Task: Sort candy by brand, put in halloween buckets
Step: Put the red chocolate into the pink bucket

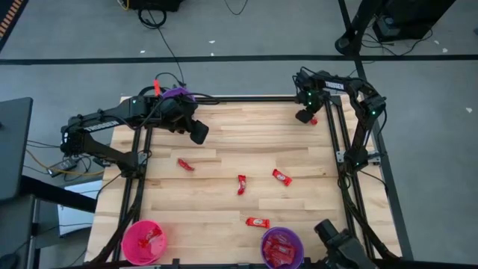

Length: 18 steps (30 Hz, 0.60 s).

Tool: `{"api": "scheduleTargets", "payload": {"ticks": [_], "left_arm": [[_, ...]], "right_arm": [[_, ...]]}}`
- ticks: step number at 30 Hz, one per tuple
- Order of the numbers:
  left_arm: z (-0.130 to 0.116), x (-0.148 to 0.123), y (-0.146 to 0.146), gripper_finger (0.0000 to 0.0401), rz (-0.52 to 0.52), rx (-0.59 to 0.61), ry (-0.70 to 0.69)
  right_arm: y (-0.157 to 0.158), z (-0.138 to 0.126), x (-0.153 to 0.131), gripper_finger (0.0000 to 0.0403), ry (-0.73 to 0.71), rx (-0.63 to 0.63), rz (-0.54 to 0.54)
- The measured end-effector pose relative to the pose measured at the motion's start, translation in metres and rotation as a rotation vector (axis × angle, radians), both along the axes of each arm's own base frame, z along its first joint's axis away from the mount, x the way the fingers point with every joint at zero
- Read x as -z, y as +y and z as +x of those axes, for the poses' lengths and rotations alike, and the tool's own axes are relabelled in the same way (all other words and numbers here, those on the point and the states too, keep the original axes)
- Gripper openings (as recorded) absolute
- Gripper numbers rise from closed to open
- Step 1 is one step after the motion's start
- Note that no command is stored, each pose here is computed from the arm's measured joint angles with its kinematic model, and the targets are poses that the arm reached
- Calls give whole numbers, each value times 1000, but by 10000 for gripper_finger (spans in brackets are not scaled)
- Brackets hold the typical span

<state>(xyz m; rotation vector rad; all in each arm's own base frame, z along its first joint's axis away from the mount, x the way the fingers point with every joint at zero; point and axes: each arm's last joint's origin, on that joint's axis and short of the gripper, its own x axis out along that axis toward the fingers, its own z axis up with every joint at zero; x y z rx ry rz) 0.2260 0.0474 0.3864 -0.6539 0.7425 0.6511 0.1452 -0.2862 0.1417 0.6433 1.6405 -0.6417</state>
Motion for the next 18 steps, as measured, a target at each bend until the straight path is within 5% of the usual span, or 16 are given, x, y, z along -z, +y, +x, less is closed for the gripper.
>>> {"api": "scheduleTargets", "payload": {"ticks": [6,14,18], "left_arm": [[0,0,0,197,-2,-6,-3],[8,-3,2,197,25,11,-62],[28,-1,3,197,76,82,-110]], "right_arm": [[4,-3,6,194,-22,33,5],[-4,0,-2,48,1,70,-37],[-10,7,-26,48,-127,116,-44]]}}
